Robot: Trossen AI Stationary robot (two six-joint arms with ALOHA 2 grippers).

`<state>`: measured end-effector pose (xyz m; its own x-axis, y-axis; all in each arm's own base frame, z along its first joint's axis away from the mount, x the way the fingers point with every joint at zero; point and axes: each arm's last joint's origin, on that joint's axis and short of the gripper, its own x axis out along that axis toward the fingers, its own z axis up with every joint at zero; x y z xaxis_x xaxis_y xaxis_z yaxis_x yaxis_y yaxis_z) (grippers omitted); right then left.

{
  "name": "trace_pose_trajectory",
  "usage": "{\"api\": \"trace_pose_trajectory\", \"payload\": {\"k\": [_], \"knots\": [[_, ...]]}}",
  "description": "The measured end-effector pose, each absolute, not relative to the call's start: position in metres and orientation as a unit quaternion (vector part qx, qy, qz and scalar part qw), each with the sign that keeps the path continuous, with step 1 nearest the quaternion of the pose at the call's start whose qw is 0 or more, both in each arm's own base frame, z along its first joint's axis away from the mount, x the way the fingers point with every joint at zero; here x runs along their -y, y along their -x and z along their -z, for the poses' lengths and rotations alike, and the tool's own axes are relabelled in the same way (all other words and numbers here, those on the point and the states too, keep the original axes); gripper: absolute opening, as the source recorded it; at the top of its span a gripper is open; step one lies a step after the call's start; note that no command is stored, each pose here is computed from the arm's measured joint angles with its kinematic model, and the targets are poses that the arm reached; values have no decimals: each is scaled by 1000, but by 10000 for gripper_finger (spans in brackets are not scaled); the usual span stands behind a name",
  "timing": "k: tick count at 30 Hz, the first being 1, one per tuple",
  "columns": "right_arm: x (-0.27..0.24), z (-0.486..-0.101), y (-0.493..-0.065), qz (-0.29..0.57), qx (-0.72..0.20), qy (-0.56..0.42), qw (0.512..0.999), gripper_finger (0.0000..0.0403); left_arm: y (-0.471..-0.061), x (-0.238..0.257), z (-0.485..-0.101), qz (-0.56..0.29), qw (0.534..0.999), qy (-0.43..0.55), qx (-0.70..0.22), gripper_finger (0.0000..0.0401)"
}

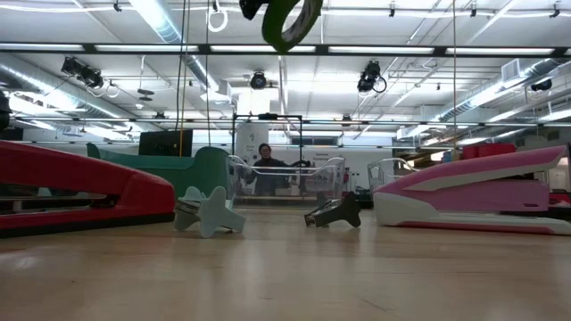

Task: Pick and place Stapler, Stapler remover, tape
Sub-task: Put the top green tape into the right transparent bin

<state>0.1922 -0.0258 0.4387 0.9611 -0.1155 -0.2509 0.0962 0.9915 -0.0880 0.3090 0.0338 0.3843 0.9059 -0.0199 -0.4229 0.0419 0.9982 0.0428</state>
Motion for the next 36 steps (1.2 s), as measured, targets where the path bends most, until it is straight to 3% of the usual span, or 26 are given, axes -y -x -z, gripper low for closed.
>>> {"api": "trace_pose_trajectory", "payload": {"k": [15, 25, 30, 36], "knots": [[26, -445, -194, 55, -98, 40, 993, 2, -318, -34, -419, 18, 999, 2, -35, 99], [27, -453, -195, 71, -56, 40, 995, 7, -315, -33, -442, 34, 999, 1, 22, 99], [29, -455, -195, 103, -43, 32, 993, 49, -311, -32, -454, 42, 998, -3, 41, 99], [29, -456, -195, 103, -40, 24, 994, 137, -311, -32, -457, 44, 998, -3, 45, 99]]}}
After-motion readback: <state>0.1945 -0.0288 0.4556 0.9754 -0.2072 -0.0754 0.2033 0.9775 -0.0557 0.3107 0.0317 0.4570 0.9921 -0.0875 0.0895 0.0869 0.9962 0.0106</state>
